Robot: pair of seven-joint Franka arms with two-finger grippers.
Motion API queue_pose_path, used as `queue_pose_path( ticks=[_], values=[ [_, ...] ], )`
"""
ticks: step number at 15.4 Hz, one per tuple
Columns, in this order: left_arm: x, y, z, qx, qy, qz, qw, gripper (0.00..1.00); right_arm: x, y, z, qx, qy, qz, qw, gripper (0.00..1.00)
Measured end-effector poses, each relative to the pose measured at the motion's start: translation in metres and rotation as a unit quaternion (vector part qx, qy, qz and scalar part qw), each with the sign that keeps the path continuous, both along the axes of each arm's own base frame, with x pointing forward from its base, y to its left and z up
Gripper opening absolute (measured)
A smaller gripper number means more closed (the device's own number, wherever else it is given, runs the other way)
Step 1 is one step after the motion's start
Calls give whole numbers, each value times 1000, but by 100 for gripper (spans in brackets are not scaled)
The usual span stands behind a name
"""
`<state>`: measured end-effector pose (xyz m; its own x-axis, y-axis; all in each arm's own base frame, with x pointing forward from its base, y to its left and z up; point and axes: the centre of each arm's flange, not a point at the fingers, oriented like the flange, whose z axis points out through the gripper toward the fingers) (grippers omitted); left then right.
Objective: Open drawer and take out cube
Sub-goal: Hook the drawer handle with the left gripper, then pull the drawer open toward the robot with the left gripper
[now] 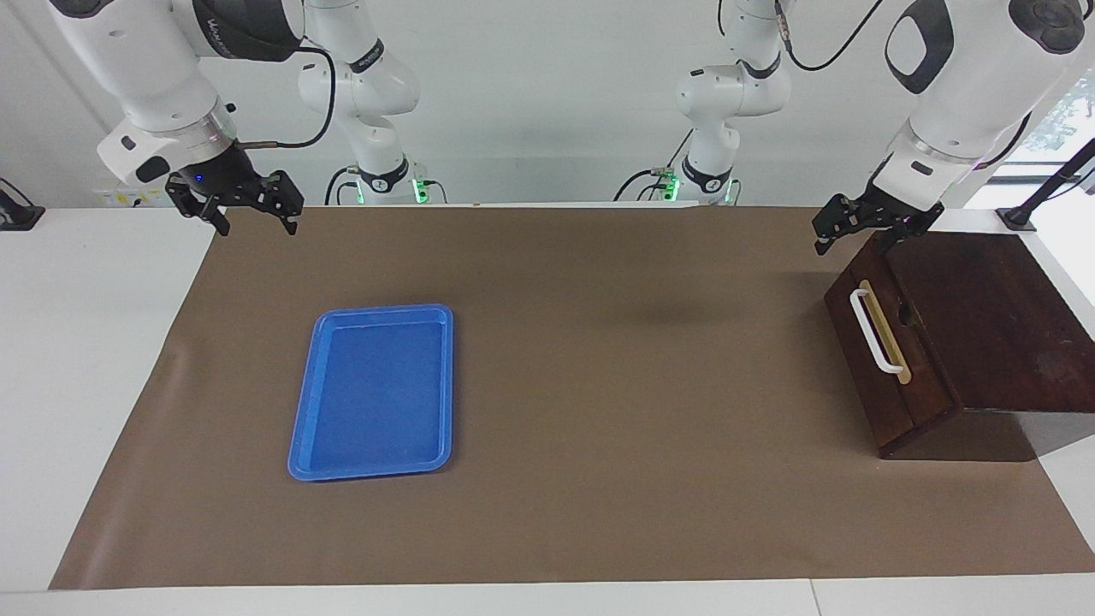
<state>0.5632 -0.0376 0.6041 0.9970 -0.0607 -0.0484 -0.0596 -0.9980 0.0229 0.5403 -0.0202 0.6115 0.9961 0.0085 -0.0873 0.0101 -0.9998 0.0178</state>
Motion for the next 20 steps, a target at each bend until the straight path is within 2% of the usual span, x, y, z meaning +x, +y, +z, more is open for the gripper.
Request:
queue_pose_path(
  ticks=[6, 9, 13, 17, 20],
  values=[
    [1, 1, 0, 7, -4, 0, 1000, 100, 0, 0, 0, 0, 0, 0, 1000, 100],
    [8, 5, -11, 47, -39, -8, 998, 100, 0, 0, 0, 0, 0, 0, 1000, 100],
    [14, 6, -31, 73, -64, -19, 995, 100, 0, 0, 0, 0, 0, 0, 1000, 100],
    [19, -15, -93, 162, -67, -89, 980, 100, 0, 1, 0, 0, 0, 1, 1000, 100],
    [28, -15, -141, 193, -71, -123, 971, 100, 0, 1, 0, 0, 0, 1, 1000, 100]
  ],
)
